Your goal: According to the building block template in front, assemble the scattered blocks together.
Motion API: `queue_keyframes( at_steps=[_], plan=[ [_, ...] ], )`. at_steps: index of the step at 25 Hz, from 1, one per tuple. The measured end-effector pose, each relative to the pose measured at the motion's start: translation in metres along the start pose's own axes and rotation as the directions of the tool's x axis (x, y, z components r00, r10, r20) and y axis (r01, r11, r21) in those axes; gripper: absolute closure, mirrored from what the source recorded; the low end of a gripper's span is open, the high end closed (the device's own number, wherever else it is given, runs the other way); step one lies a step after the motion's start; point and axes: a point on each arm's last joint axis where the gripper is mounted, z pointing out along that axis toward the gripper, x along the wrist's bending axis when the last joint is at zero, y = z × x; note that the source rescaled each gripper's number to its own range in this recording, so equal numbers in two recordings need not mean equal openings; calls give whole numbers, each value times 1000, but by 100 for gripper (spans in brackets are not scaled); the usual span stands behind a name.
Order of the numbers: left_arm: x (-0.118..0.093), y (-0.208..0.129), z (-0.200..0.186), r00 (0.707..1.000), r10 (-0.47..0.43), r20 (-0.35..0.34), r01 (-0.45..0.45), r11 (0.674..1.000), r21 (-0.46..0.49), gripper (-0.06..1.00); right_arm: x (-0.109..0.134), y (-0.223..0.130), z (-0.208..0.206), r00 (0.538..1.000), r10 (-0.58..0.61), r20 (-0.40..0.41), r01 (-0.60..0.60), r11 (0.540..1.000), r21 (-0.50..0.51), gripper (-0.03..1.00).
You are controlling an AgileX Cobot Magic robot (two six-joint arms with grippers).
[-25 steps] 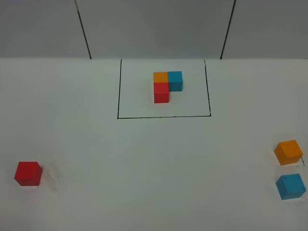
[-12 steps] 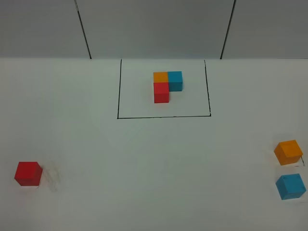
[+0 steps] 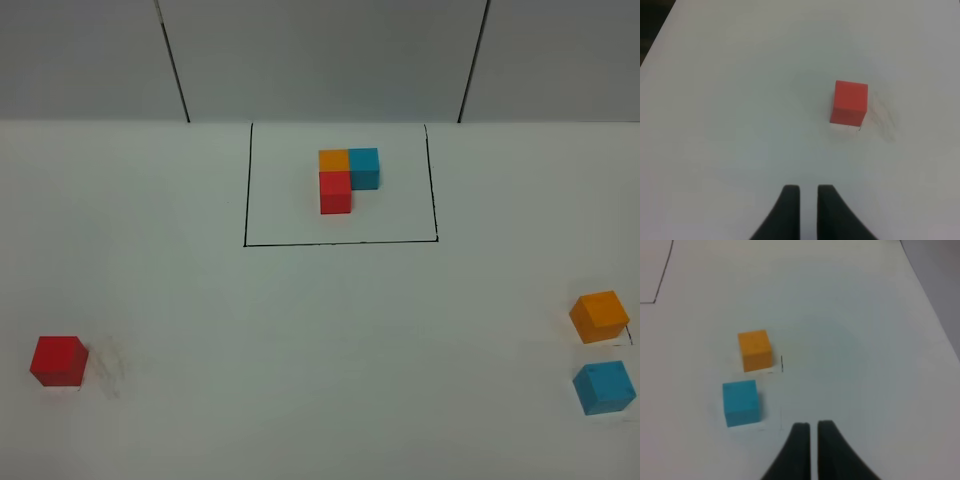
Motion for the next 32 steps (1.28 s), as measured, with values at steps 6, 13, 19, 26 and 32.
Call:
queue_keyframes(
  at_steps=[6,13,19,26,32],
  plan=[
    [3,1,0,999,15,-37,-15,1000,-5,69,0,0,0,1000,0,0,0,1000,0,96],
    [4,1,0,999,20,-49,-20,1000,-6,8,0,0,0,1000,0,0,0,1000,0,96],
    [6,1,0,998,1,-64,-2,1000,-10,-5,0,0,0,1000,0,0,0,1000,0,96],
    [7,10,-12,998,-6,-66,3,999,-43,5,0,0,0,1000,0,0,0,1000,0,96],
    [6,51,-39,996,53,-73,-56,998,-31,7,0,0,0,1000,0,0,0,1000,0,96]
  ],
)
